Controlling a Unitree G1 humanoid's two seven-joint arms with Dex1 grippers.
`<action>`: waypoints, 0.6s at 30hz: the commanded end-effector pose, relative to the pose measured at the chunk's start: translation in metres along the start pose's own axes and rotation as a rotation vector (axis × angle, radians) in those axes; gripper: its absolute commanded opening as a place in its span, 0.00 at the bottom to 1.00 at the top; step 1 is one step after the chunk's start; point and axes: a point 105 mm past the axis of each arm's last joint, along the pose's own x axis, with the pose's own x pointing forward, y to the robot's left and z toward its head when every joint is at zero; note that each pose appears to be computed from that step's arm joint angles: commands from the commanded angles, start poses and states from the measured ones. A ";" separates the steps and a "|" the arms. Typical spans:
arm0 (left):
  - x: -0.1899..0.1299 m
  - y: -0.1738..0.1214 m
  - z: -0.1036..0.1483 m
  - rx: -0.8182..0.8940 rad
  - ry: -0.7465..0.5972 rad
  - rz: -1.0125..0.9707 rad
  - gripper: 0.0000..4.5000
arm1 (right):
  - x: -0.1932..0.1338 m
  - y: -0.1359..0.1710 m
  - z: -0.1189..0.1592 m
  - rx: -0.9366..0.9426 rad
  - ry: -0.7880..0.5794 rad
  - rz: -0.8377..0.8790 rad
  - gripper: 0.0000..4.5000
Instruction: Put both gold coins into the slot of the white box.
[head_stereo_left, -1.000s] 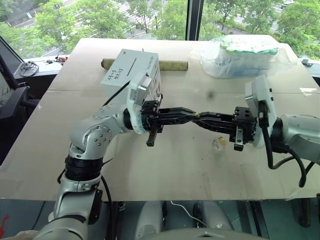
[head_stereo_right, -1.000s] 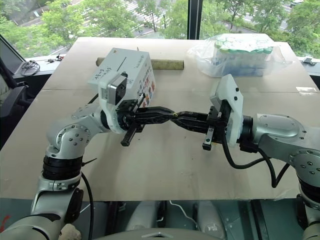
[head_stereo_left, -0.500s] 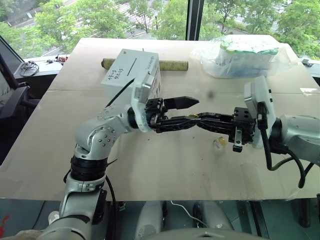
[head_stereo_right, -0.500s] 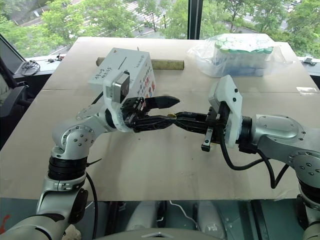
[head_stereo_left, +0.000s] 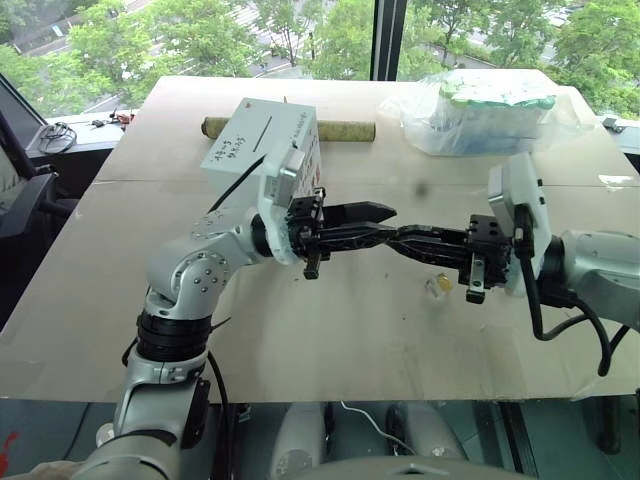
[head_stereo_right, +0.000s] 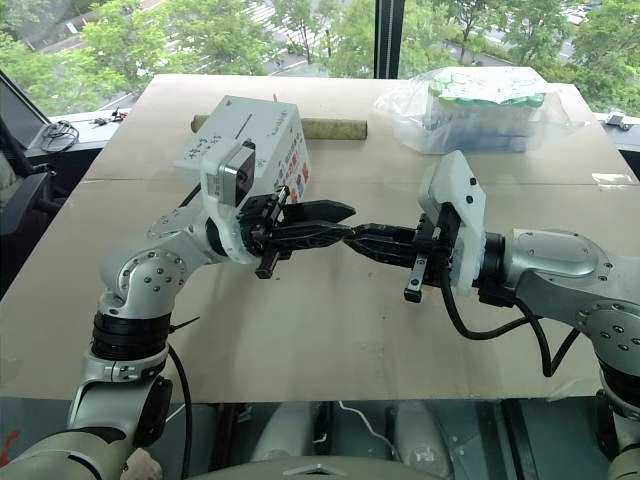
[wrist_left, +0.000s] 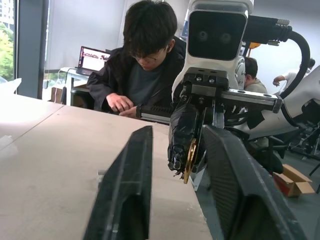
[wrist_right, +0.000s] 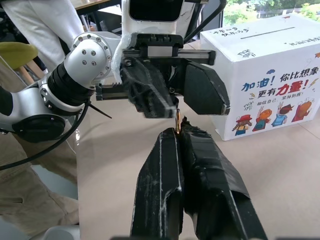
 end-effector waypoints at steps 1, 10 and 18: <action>0.001 -0.008 0.004 0.028 -0.001 -0.035 0.36 | -0.002 0.001 0.010 -0.043 -0.029 -0.001 0.00; -0.001 -0.014 -0.002 -0.003 0.010 -0.061 0.23 | -0.002 0.002 0.010 -0.037 -0.030 0.004 0.00; -0.001 -0.017 -0.006 -0.021 0.015 -0.081 0.03 | -0.001 0.005 0.010 -0.034 -0.031 0.023 0.00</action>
